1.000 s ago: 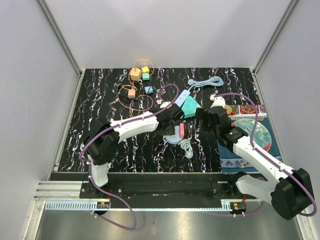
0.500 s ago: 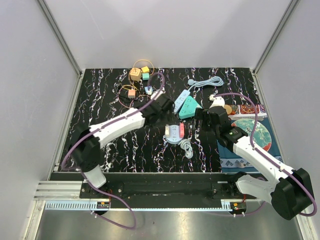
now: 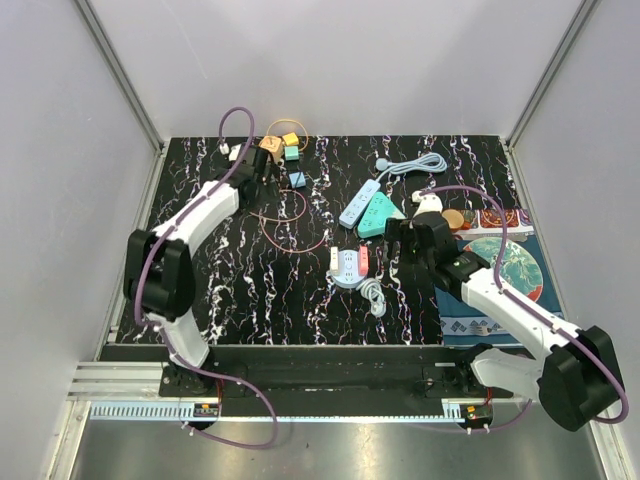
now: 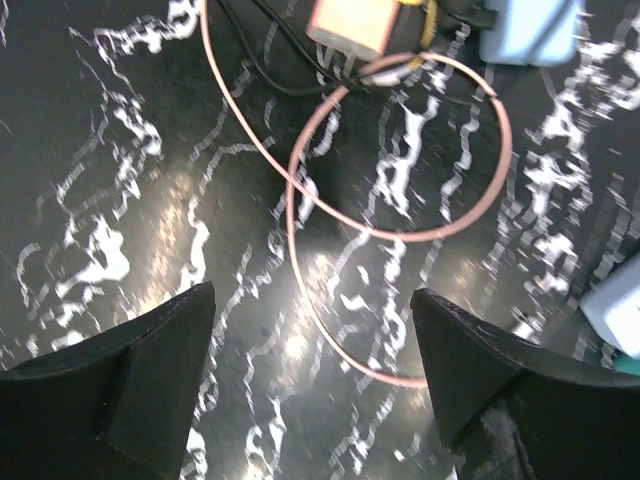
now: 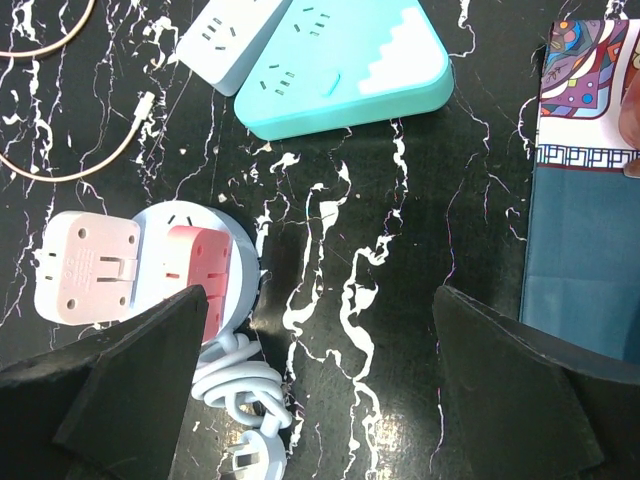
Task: Insert the plug
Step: Insert the plug into the socket.
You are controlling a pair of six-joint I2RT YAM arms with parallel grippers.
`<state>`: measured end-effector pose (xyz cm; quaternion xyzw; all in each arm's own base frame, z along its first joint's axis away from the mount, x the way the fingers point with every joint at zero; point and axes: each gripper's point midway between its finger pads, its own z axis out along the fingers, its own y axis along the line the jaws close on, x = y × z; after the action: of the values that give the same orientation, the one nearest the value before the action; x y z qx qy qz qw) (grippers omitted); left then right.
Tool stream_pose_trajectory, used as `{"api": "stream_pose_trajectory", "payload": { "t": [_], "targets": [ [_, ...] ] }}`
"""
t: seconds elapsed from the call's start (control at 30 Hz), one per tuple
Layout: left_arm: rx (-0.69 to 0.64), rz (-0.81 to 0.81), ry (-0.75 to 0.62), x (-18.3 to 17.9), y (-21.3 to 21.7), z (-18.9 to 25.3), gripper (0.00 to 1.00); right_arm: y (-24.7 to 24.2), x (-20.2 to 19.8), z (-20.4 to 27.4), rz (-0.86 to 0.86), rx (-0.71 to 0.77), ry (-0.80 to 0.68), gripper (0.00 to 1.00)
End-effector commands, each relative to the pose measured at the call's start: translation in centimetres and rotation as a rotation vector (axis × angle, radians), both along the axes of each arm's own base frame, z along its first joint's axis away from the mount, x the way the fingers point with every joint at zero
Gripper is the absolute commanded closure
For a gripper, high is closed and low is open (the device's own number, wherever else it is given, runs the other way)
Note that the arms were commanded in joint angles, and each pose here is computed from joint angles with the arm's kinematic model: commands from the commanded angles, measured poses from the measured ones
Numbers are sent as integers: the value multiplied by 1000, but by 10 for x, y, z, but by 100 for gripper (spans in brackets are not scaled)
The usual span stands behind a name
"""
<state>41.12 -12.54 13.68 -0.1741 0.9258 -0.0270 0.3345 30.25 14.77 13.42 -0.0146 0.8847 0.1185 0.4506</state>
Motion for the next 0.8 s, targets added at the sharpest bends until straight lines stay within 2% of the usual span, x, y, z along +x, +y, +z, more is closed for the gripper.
{"api": "stream_pose_trajectory", "payload": {
  "t": [0.0,0.37,0.77],
  "targets": [
    [59,-33,-67,55,17,-1,19,9,9,15,31,8,-52,0],
    [86,-107,-56,135,26,-54,33,13,13,-1,59,-26,-23,0],
    [112,-164,-76,168,23,-80,39,15,16,-16,72,-57,15,0]
  ]
}}
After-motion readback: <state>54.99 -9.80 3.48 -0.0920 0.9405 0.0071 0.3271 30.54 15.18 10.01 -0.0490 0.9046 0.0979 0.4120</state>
